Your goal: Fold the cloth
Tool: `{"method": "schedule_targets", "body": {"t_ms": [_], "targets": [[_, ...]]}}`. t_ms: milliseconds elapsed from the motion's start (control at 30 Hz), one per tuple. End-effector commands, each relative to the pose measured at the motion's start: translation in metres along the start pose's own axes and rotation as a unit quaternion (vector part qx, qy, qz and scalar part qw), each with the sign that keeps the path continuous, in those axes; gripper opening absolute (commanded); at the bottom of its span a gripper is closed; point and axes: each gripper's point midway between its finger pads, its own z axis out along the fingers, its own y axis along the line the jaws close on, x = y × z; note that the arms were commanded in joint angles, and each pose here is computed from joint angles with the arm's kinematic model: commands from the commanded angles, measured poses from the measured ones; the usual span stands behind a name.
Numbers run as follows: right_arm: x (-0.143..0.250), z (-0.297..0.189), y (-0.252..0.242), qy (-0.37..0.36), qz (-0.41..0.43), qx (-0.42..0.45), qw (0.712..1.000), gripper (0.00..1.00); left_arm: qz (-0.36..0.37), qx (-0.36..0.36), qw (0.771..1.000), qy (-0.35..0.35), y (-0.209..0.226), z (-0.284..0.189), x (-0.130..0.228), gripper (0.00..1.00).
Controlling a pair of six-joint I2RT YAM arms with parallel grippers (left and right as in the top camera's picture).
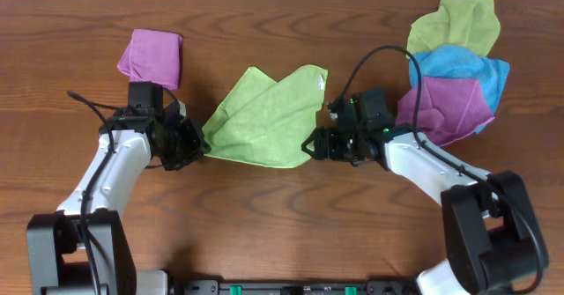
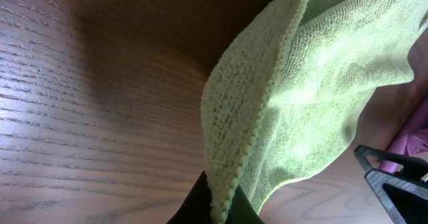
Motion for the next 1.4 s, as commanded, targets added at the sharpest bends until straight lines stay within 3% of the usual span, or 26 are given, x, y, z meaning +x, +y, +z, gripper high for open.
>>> {"method": "schedule_targets", "body": {"t_ms": [0,267,367,500,600,867,1033,1367], "targets": [[0.0,0.006,-0.013,-0.007,0.006,0.033,0.999,0.67,0.014,0.003,1.0,-0.013,-0.006,-0.007,-0.006,0.06],[0.003,0.038,-0.026,0.008,0.021,0.02,1.0,0.66,0.009,0.0,1.0,-0.006,-0.004,-0.007,-0.002,0.06],[0.004,0.046,-0.011,0.017,0.02,-0.034,0.999,0.64,0.009,-0.001,1.0,-0.005,-0.004,-0.007,-0.002,0.06],[0.015,0.047,0.012,0.046,0.014,-0.089,0.995,0.51,0.009,0.0,1.0,-0.006,-0.004,-0.007,-0.002,0.06],[0.033,0.042,0.02,0.088,0.035,-0.116,0.989,0.48,0.009,0.001,1.0,-0.009,-0.005,-0.007,-0.004,0.06],[0.083,0.031,0.007,0.185,0.074,-0.088,0.976,0.4,0.009,0.002,1.0,-0.009,-0.005,-0.007,-0.004,0.06],[0.073,0.036,0.008,0.163,0.052,-0.089,0.981,0.4,0.003,0.003,1.0,-0.012,-0.006,-0.007,-0.005,0.06],[0.058,0.042,-0.028,0.118,0.033,0.017,0.992,0.37,0.002,0.003,1.0,-0.012,-0.006,-0.007,-0.005,0.06]]}}
